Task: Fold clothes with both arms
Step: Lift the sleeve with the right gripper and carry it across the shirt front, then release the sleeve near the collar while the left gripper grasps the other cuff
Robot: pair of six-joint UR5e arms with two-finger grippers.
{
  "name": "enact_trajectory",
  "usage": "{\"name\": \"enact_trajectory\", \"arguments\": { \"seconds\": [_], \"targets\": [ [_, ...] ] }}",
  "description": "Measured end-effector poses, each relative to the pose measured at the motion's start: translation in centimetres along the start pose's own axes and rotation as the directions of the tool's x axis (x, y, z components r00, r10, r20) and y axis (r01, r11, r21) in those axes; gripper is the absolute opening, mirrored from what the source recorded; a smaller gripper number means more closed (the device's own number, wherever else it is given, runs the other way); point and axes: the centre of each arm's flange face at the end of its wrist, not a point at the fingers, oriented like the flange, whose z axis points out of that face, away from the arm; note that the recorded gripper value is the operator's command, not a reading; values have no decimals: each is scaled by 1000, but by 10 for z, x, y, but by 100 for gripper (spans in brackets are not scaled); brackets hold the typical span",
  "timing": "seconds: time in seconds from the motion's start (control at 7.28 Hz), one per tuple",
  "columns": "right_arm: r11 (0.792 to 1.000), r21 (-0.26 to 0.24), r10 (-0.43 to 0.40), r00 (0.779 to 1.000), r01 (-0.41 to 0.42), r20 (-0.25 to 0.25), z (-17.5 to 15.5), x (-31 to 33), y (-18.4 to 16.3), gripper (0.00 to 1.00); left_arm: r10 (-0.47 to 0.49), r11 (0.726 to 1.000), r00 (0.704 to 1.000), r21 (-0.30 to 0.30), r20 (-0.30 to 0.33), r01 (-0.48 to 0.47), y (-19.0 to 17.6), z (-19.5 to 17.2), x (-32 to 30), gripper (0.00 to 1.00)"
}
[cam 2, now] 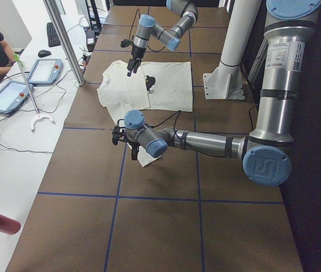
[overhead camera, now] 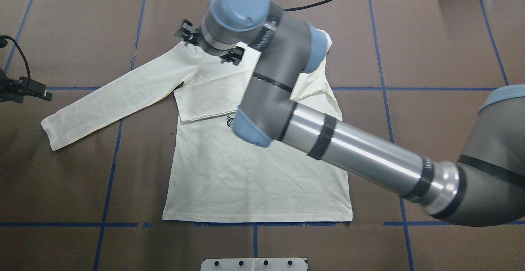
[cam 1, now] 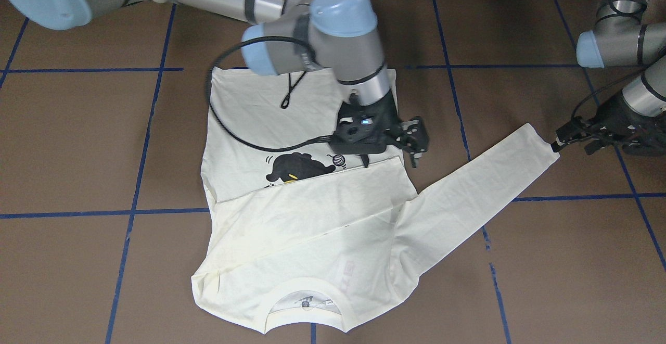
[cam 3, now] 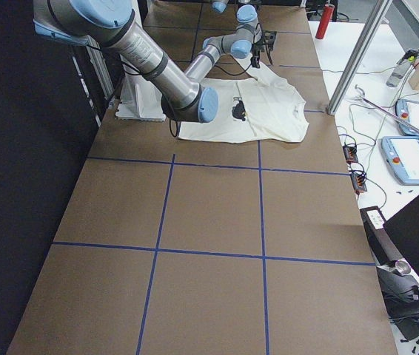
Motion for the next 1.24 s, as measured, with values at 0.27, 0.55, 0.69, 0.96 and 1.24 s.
{"name": "enact_trajectory", "arguments": {
  "seconds": [0.27, 0.55, 0.69, 0.96, 1.24],
  "targets": [
    [1000, -8, 23, 1000, -23, 1, -53, 96, -39, 100, -8, 1000, 999, -1, 40, 8, 3, 16, -5, 81],
    [1000, -13, 22, 1000, -22, -5, -76, 137, -52, 100, 3, 1000, 998, -13, 66, -2, 9, 33, -4, 81],
    [1000, -12, 20, 1000, -20, -7, -79, 145, -53, 100, 10, 1000, 998, -26, 69, -8, 13, 40, -1, 81],
    [1000, -9, 19, 1000, -19, -6, -82, 153, -52, 100, 21, 999, 997, -49, 74, -17, 20, 52, 3, 74],
    [1000, -4, 18, 1000, -18, -4, -84, 154, -51, 100, 15, 998, 996, -62, 91, -10, 23, 61, -6, 52]
  ]
}}
